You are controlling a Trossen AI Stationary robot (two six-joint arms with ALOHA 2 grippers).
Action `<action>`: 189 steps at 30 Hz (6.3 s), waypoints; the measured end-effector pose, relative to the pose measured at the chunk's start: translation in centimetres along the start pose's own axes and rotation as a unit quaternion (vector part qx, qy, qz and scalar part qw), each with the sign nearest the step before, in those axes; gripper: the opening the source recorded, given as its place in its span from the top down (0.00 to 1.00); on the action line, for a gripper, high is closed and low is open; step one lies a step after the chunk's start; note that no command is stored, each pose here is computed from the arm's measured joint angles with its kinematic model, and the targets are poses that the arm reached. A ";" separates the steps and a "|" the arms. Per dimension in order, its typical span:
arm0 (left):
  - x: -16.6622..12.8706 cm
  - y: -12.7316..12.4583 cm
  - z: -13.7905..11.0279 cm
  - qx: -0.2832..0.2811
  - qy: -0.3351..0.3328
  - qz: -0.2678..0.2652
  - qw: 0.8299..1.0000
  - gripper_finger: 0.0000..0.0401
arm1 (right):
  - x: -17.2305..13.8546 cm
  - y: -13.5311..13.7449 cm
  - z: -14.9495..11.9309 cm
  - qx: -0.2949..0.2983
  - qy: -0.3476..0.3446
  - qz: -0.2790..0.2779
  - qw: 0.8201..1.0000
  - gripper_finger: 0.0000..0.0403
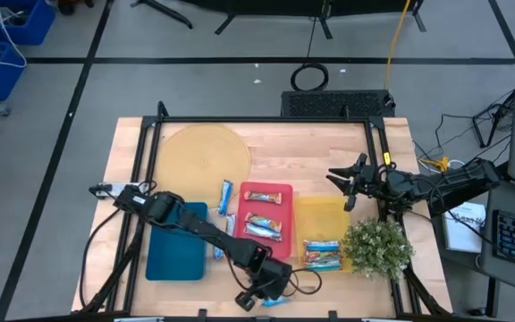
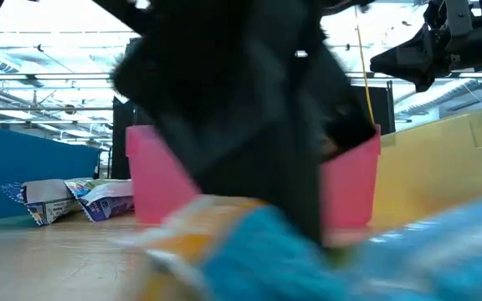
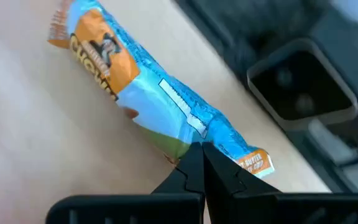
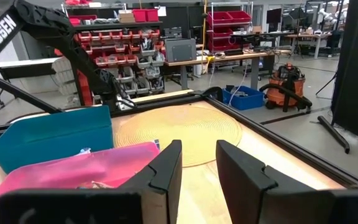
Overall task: Pick and place Granola Bars by type
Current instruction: Put the yellow granola bar into the red bin
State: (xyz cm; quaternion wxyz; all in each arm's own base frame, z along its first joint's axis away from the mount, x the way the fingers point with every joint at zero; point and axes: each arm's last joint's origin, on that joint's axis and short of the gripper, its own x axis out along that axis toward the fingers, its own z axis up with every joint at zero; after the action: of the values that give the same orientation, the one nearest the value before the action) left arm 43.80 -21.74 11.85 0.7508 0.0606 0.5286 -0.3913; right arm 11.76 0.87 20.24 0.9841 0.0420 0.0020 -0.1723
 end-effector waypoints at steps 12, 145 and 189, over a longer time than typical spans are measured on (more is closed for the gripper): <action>-1.6 -3.9 -1.1 -0.039 0.104 0.032 0.993 1.00 | 0.0 0.0 0.0 -0.001 0.001 0.000 1.000 0.77; -3.9 -6.4 -1.8 -0.226 0.045 0.070 0.971 0.57 | 0.0 0.0 -0.3 0.005 0.012 0.001 1.000 0.77; -18.0 3.5 -1.6 -0.114 0.140 0.247 0.952 0.97 | 0.0 0.0 -0.3 0.010 0.014 0.001 1.000 0.77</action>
State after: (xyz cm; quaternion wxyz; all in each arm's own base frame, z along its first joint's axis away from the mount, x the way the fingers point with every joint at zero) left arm 42.50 -9.11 25.20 0.7442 0.1579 0.6381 -0.1181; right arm 11.75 0.89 19.93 0.9836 0.0541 0.0145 -0.1712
